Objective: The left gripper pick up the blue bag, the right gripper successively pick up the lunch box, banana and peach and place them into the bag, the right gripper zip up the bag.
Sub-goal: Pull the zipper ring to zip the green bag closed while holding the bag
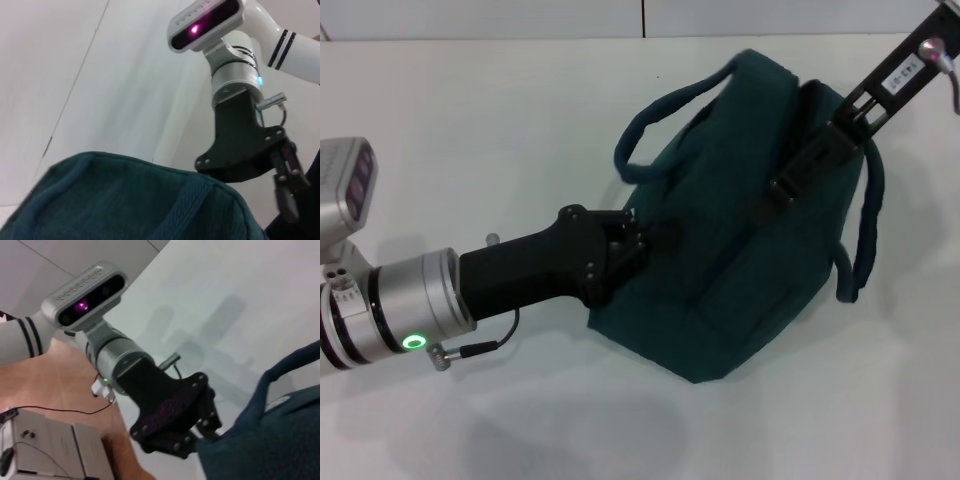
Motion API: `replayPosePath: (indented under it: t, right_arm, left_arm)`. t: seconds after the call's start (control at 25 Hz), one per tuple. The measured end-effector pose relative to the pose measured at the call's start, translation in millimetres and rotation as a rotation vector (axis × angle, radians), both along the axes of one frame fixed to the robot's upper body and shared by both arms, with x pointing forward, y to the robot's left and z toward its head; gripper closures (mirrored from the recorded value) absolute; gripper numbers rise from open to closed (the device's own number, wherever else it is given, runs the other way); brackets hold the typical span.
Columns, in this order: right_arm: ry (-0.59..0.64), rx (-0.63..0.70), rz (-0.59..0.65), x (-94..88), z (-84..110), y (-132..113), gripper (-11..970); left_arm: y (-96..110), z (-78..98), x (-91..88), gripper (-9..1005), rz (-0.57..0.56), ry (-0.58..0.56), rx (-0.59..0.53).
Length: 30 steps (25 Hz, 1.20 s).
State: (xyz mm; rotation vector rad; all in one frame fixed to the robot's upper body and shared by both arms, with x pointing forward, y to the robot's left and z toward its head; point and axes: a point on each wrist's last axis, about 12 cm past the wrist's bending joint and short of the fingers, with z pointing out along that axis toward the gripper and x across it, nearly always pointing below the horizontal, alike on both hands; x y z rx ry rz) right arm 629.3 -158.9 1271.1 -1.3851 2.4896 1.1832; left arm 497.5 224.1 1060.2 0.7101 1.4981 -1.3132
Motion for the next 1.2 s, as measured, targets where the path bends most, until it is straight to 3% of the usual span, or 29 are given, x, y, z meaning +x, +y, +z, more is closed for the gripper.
replayPosePath:
  t: [0.52, 0.92, 1.2]
  right_arm:
    - [0.067, 0.055, -0.025, -1.8, 18.8, -19, 260]
    - [0.115, 0.085, -0.021, -6.1, 16.6, -19, 261]
    - [0.129, 0.177, -0.040, -5.8, 19.2, -19, 262]
  left_arm:
    - [1, 0.8, 3.0, 942, 0.037, -0.004, -0.012]
    - [0, 0.3, 2.5, 942, 0.037, -0.004, -0.013]
    - [-1, 0.4, 2.6, 942, 0.031, -0.006, -0.010]
